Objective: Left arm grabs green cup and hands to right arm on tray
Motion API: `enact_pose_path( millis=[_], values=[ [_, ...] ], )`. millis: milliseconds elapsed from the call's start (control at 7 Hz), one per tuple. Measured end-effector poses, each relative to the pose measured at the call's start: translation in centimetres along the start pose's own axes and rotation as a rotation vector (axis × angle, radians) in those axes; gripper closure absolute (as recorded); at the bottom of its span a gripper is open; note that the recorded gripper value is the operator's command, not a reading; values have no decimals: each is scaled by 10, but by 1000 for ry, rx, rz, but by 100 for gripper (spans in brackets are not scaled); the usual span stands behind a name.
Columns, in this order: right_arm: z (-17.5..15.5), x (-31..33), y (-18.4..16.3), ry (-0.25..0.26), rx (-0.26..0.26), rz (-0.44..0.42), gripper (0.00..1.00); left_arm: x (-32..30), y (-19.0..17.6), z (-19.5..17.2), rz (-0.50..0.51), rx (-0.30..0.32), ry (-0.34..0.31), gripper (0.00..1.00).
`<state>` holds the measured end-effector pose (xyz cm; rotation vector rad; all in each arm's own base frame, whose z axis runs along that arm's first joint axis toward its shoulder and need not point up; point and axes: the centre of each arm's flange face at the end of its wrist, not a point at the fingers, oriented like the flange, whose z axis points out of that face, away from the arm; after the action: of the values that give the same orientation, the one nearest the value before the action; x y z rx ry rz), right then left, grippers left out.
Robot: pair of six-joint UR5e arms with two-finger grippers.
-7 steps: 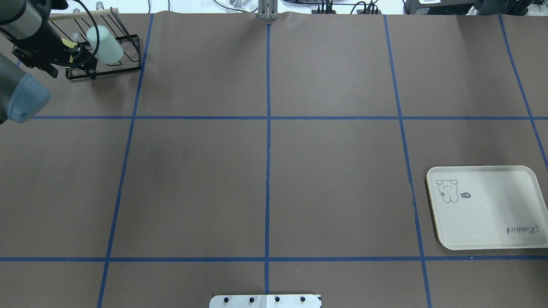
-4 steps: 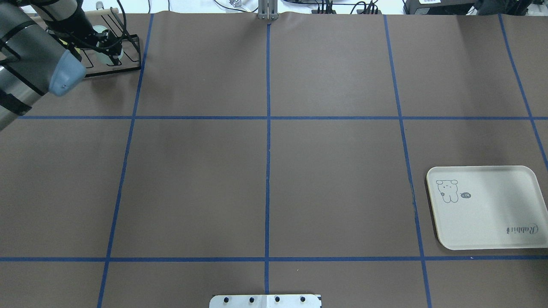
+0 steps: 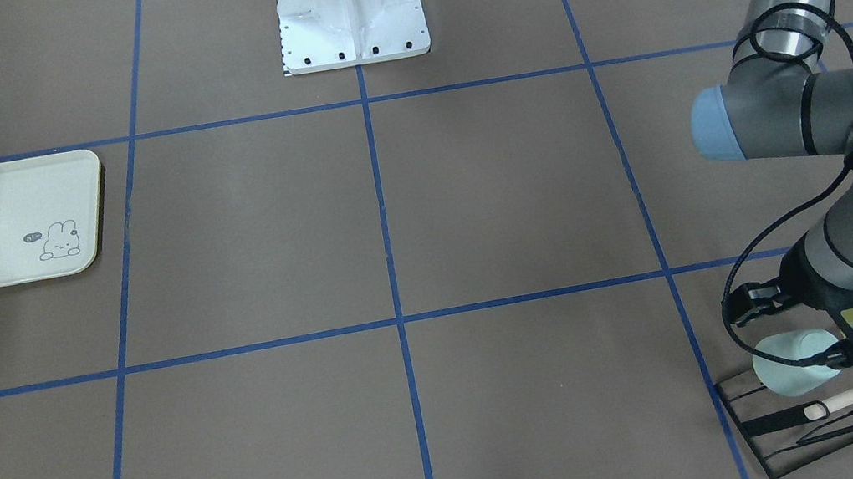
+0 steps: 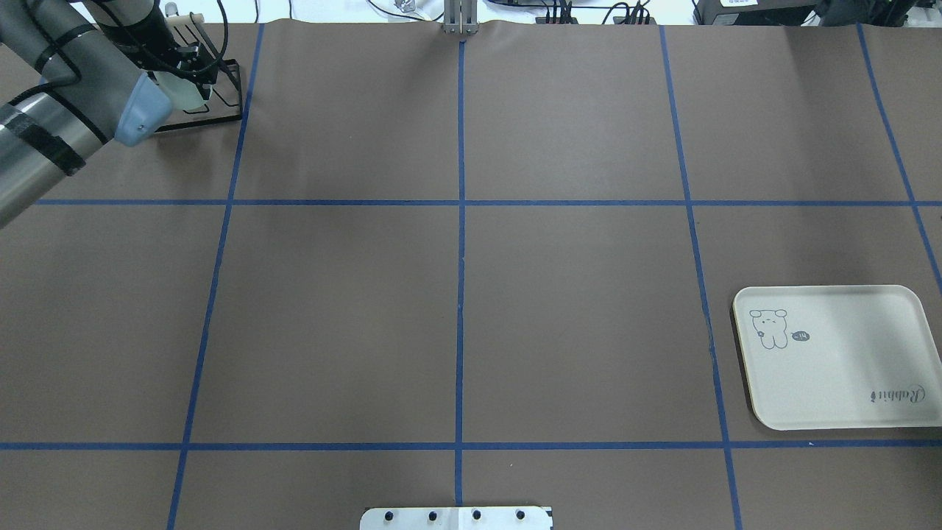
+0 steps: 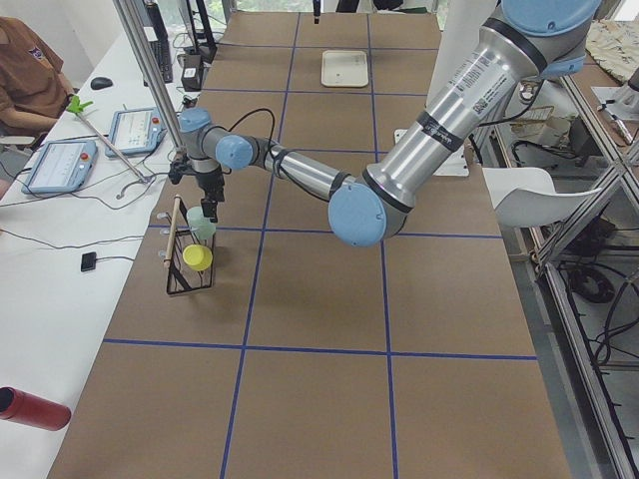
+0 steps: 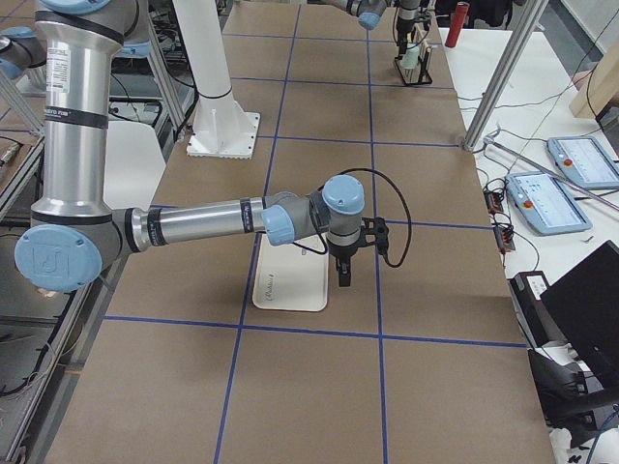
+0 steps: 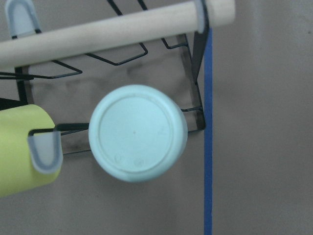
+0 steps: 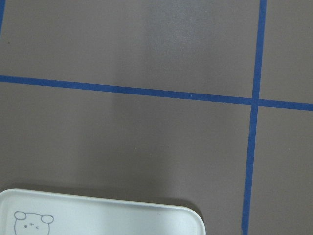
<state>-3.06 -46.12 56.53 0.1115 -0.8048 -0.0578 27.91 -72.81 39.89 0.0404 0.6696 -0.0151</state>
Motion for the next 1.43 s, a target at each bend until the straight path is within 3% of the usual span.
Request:
enact_pose_path(
  millis=[1429],
  values=[
    [0,0,0,-1,4,-6,0,-2,-29,9,-12,21,-50,5]
  ],
)
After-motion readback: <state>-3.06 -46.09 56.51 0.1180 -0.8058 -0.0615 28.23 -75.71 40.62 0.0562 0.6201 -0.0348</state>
